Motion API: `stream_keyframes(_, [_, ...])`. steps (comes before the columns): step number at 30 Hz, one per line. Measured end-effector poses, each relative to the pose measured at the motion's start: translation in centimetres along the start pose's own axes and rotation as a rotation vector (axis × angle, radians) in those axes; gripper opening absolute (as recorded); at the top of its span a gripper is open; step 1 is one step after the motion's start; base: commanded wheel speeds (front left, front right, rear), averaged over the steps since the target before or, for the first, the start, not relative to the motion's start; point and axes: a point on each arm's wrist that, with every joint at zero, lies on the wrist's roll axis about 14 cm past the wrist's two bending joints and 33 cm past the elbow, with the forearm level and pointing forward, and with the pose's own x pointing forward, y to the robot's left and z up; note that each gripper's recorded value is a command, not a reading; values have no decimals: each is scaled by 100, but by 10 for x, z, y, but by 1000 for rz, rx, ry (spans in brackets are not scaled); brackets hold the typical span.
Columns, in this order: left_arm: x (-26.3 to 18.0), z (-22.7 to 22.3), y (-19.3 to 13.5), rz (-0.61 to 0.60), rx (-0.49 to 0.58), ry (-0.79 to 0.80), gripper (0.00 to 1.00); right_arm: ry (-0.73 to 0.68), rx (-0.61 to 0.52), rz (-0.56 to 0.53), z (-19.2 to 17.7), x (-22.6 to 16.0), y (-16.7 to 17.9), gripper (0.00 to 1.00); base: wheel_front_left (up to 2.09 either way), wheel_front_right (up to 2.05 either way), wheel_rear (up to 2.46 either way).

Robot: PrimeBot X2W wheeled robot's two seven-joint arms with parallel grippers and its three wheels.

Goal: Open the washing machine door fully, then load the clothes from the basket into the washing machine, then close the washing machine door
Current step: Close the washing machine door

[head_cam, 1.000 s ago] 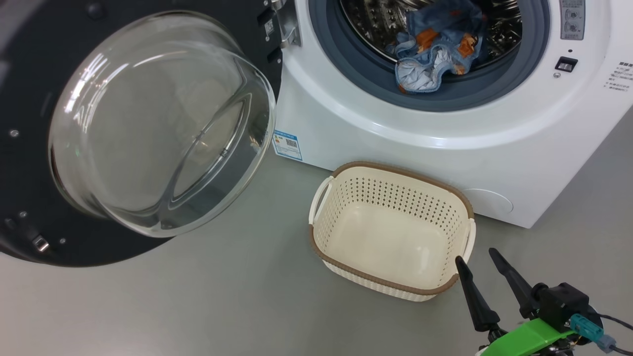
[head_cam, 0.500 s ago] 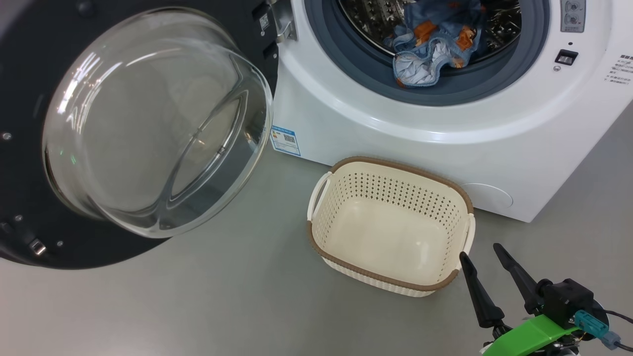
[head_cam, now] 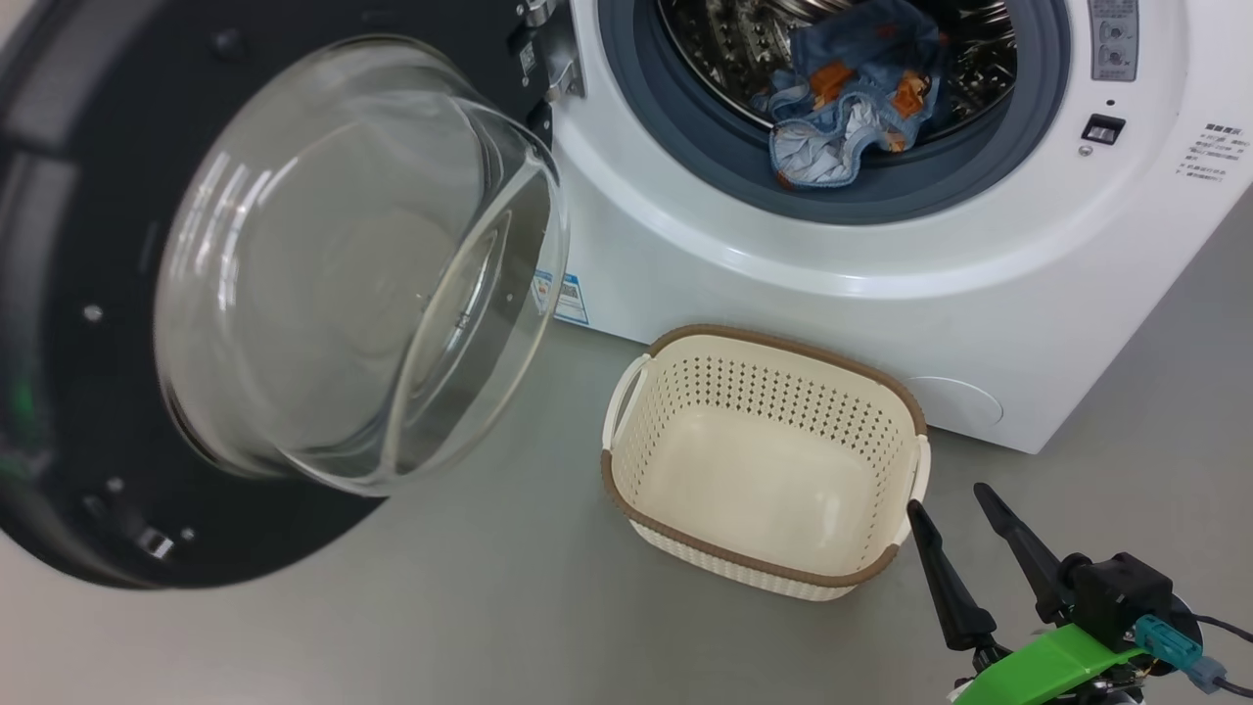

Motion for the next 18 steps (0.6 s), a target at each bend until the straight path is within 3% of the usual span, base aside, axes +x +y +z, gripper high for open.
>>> stream_keyframes(18, [7, -100, -99, -391, 128, 338, 0, -31, -13, -64, 14, -17, -13, 100, 0, 0, 0])
